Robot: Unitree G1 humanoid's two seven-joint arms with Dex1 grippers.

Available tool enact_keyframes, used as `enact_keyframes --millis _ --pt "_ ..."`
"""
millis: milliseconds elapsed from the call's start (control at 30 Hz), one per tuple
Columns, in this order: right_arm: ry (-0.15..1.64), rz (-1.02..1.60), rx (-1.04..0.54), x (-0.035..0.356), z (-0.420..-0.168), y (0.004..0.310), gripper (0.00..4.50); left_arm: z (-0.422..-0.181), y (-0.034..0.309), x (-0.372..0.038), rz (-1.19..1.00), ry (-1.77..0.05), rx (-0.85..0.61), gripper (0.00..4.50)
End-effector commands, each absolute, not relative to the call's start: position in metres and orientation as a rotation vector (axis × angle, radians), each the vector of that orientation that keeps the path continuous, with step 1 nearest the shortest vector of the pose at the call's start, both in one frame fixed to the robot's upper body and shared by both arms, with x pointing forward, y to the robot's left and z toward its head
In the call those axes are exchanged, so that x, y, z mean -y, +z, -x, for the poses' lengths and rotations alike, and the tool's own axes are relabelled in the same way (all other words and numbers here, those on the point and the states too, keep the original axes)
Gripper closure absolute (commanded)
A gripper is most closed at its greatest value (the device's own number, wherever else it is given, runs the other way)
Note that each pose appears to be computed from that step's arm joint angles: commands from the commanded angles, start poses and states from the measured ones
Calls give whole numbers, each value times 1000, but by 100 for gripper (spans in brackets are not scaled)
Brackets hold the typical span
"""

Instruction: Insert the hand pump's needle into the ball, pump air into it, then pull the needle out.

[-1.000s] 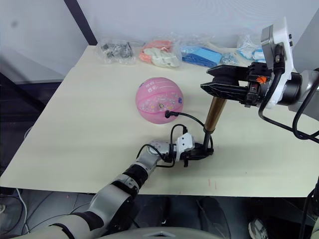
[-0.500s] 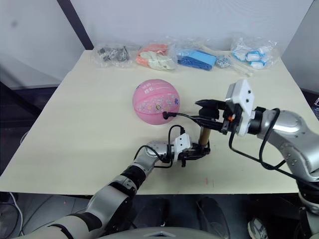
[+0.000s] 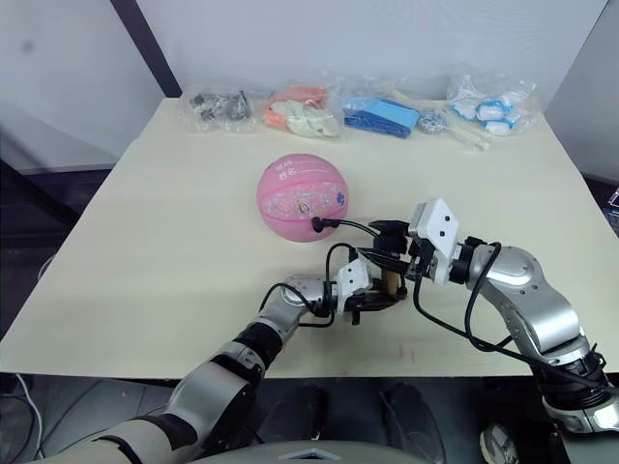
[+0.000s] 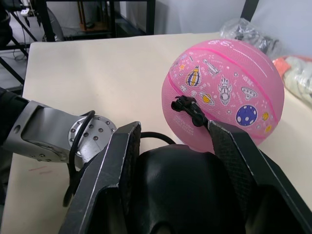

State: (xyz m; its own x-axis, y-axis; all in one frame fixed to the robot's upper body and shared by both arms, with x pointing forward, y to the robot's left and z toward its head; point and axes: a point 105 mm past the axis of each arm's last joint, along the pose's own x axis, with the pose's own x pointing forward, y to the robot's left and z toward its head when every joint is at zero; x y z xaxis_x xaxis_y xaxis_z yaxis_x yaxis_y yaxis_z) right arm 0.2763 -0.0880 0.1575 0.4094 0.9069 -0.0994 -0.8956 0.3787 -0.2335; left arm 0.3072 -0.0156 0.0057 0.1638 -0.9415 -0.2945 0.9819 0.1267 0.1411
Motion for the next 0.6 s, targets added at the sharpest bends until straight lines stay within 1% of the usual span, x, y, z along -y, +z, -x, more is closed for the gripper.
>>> enact_keyframes --millis 33,167,367,600 --pt "1135 261 -51 95 -278 141 276 -298 -11 13 -338 -1436 -227 338" --pt "1150 286 21 98 -276 177 276 -298 -12 13 -337 -1435 -229 338" --pt "1157 305 109 111 -271 241 276 -296 -13 14 -332 -1438 -230 338" --pt "1167 322 156 125 -262 291 276 -295 -14 15 -331 -1441 -229 338"
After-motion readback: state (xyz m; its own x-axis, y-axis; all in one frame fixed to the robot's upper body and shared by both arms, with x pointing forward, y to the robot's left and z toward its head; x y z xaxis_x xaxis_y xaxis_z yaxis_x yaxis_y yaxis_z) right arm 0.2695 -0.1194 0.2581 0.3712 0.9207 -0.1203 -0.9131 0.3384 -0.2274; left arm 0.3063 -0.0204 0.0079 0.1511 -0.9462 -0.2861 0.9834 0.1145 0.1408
